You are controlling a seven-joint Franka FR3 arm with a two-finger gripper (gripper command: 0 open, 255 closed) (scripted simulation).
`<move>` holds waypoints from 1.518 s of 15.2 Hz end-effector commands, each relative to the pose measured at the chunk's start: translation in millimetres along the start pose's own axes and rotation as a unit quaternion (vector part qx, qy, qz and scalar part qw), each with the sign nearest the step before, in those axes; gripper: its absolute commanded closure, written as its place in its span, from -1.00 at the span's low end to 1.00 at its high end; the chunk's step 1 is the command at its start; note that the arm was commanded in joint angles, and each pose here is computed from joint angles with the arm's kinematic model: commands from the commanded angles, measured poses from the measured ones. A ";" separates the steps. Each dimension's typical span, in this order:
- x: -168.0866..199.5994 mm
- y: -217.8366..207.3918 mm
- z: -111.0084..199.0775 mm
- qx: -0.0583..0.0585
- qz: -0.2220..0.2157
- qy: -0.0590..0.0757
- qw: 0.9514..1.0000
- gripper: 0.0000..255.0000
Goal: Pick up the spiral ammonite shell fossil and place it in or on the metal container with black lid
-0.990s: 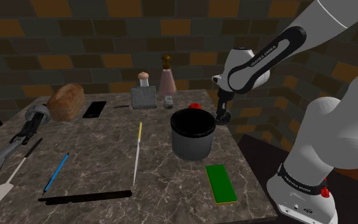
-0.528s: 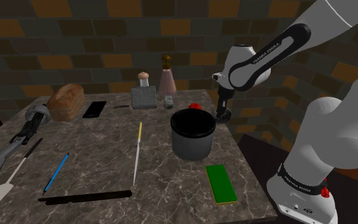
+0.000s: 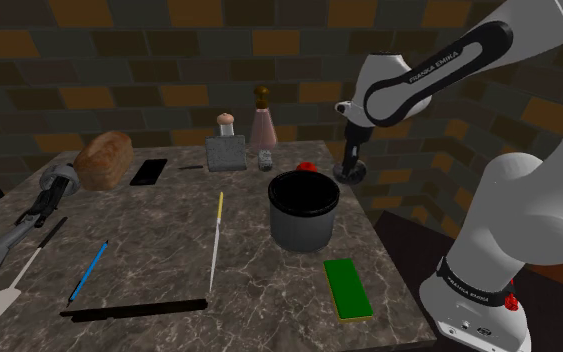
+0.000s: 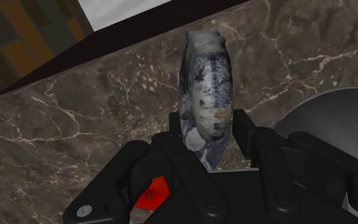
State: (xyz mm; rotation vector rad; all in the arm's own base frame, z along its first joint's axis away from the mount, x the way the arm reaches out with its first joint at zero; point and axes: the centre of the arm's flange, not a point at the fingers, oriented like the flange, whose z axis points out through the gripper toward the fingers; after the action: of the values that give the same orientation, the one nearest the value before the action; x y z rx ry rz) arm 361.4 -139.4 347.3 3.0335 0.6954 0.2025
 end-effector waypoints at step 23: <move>15.1 6.5 -126.4 0.000 0.000 0.000 1.000 1.00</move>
State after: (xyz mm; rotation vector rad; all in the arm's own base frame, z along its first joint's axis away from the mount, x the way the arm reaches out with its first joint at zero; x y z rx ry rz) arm 362.2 -140.0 469.3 3.0333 0.6953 0.2019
